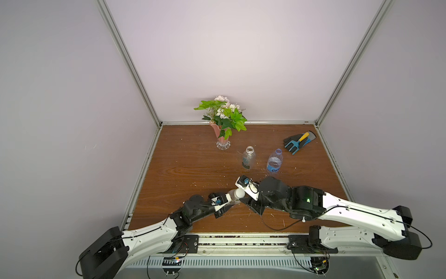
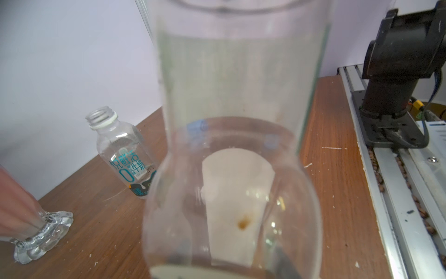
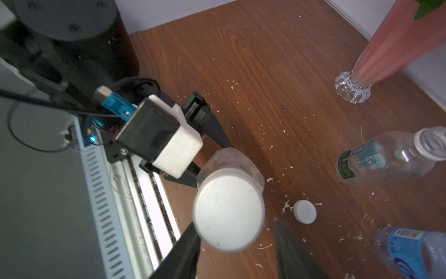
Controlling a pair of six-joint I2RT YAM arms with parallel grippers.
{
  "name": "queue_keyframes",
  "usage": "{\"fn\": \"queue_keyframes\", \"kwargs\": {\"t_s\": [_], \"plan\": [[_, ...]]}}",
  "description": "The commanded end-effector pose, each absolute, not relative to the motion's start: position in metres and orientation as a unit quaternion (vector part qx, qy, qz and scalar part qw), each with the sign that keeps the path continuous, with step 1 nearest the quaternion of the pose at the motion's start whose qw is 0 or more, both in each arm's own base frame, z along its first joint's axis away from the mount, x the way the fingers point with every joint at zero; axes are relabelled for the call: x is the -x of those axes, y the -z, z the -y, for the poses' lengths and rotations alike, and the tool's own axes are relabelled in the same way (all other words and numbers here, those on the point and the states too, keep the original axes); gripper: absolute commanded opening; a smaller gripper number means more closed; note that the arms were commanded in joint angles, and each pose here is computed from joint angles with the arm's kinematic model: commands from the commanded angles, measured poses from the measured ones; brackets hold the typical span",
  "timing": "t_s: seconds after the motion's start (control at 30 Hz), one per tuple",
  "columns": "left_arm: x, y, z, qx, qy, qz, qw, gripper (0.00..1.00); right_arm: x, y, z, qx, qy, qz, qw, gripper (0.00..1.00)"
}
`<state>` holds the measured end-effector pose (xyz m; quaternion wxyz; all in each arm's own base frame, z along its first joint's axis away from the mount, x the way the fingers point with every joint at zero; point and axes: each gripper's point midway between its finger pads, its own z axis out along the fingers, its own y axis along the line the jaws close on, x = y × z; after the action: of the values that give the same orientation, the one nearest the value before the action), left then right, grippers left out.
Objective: Screw on the bottle caps
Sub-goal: Screw the bottle cap onto the plastic bottle.
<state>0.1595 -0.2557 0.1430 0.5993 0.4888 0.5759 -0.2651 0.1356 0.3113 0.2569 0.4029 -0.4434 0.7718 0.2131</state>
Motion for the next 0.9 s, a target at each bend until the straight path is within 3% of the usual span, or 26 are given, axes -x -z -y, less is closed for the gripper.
{"fn": "queue_keyframes", "kwargs": {"t_s": [0.0,0.17,0.47,0.67,0.87], "plan": [[-0.155,-0.163,0.258,-0.484,0.273,-0.54,0.632,0.45,-0.144,-0.315,-0.313,0.349,-0.304,-0.743,0.484,0.76],[-0.16,-0.167,0.256,-0.474,0.266,-0.543,0.64,0.46,-0.143,-0.317,-0.319,0.288,-0.373,-0.723,0.505,0.86],[-0.164,-0.174,0.255,-0.456,0.269,-0.549,0.647,0.46,-0.139,-0.3,-0.331,0.27,-0.348,-0.729,0.525,0.83],[-0.165,-0.178,0.256,-0.45,0.274,-0.549,0.649,0.46,-0.143,-0.288,-0.328,0.249,-0.325,-0.737,0.538,0.71],[-0.163,-0.183,0.258,-0.444,0.289,-0.545,0.65,0.49,-0.149,-0.279,-0.33,0.238,-0.308,-0.743,0.545,0.5]]}}
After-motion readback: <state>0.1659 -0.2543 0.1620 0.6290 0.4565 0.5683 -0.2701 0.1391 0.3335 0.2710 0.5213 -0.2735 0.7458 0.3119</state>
